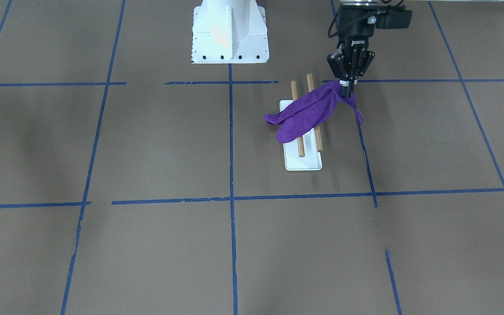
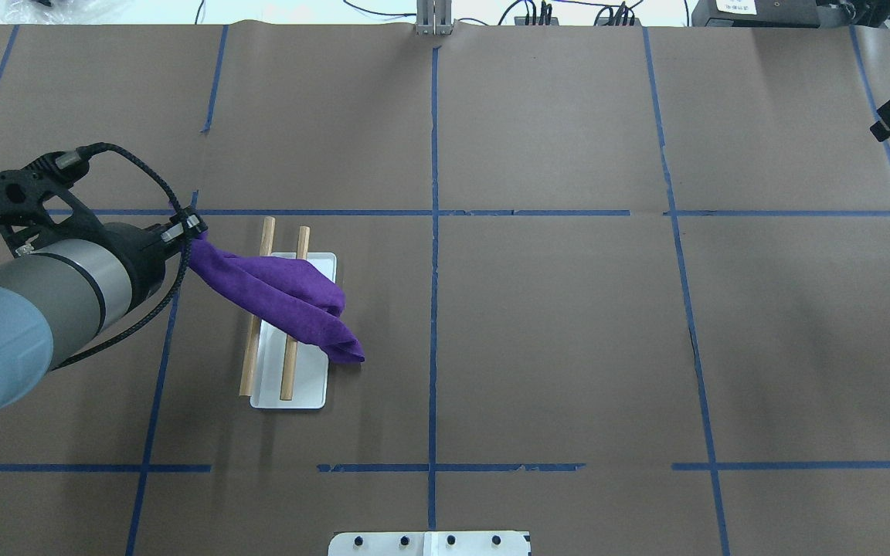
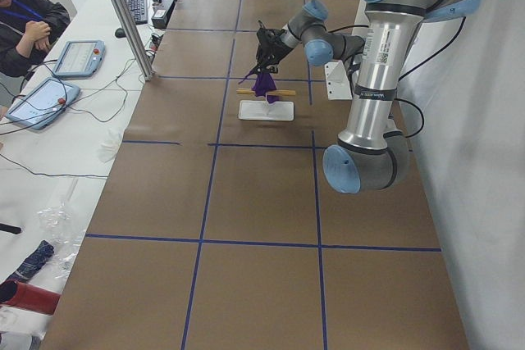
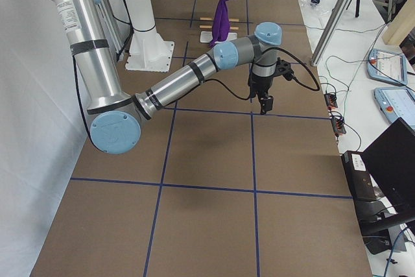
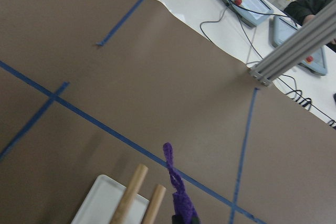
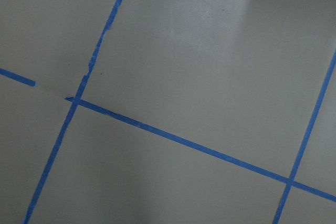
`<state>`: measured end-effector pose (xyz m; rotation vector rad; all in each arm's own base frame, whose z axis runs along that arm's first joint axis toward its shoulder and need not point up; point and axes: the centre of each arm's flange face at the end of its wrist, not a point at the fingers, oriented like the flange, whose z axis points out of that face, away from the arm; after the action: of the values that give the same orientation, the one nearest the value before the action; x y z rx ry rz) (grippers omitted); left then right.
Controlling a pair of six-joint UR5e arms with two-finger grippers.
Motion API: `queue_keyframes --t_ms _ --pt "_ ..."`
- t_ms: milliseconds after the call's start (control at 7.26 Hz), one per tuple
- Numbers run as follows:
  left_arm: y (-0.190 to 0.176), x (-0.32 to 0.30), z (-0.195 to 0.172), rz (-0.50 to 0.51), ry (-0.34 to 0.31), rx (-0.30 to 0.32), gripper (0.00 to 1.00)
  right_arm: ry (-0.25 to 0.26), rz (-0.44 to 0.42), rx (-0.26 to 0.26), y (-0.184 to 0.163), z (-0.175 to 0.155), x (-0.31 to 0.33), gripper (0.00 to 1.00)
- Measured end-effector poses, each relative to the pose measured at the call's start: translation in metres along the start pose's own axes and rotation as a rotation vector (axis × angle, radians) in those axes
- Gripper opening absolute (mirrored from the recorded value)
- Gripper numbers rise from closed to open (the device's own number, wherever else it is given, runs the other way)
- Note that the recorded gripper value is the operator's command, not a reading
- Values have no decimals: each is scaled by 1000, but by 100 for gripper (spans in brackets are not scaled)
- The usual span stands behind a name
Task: Hang towel on rack
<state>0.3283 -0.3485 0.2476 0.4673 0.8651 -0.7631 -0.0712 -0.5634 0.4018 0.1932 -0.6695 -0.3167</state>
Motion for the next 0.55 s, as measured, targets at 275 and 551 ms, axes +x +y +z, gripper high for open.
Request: queue_keyframes --t_ms 275,551 --pt "4 -34 39 69 -101 72 0 0 9 -11 0 6 4 100" --pt "17 -49 72 112 -162 95 100 -3 12 -17 -1 10 7 100"
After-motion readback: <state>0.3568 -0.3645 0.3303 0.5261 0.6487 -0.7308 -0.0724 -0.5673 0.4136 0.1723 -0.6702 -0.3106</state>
